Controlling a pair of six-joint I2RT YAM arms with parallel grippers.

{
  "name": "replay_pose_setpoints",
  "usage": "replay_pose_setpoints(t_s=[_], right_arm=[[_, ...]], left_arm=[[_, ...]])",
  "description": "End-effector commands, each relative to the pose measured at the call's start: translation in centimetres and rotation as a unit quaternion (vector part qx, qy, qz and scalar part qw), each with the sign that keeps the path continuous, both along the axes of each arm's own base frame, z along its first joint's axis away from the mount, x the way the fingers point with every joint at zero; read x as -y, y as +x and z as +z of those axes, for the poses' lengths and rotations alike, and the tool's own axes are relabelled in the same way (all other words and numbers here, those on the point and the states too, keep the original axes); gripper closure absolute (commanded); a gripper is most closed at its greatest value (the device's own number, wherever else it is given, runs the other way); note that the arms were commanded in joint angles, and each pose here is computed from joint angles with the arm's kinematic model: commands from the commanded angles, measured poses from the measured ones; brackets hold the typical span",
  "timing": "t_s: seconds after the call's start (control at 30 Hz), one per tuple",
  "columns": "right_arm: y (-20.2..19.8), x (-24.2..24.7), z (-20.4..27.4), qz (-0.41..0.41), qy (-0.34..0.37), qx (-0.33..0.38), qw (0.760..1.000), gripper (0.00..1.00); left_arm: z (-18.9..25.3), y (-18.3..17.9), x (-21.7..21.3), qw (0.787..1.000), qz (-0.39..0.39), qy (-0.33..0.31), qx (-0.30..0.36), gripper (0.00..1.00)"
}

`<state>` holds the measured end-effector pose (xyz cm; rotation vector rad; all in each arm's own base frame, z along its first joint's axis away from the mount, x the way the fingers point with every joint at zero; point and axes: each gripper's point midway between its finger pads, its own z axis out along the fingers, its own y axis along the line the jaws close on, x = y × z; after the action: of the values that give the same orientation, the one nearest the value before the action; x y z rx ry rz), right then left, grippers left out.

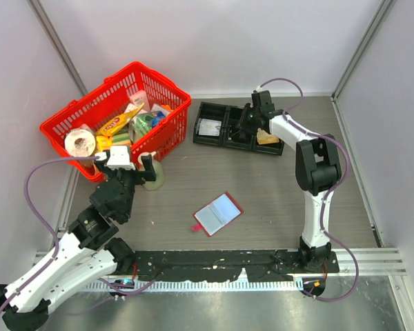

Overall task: Take the credit cards out of the card holder
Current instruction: Place the credit card in the storage box.

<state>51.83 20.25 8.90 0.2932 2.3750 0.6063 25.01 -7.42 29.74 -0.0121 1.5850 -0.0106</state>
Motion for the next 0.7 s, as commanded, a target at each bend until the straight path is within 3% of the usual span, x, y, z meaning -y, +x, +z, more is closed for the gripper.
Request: replay_pose_setpoints(t_s=[0.0, 0.1, 0.3, 0.43, 0.5, 0.67], right_arm=[[0.9, 1.0, 4.4, -0.022, -0.025, 0.045, 0.998, 0.61], [-0.1, 2.5, 6.1, -0.027, -0.057, 0.059, 0.996, 0.47], [-4.0, 3.9, 10.2, -0.011, -0.106, 0.094, 0.990, 0.31], [-8.5, 2.4, 12.2, 0.037, -0.139, 0.119, 0.982, 0.29], [-11.2, 1.3, 12.4, 0.062, -0.142, 0.129, 0.979, 0.22], [-18.4, -2.2, 11.8, 0.137, -0.147, 0.156, 0.967, 0.21]], left_arm=[[1.1, 0.3, 0.2, 1.000, 0.000, -0.020, 0.019, 0.00], [0.9, 0.4, 0.6, 1.000, -0.007, -0.019, 0.014, 0.01], [0.4, 0.6, 1.6, 0.999, -0.028, -0.017, -0.004, 0.00], [-0.9, 1.0, 3.5, 0.997, -0.063, 0.000, -0.042, 0.00], [-1.9, 1.2, 4.4, 0.994, -0.074, 0.008, -0.078, 0.00], [-4.5, 0.3, 7.5, 0.975, -0.125, -0.014, -0.183, 0.00]])
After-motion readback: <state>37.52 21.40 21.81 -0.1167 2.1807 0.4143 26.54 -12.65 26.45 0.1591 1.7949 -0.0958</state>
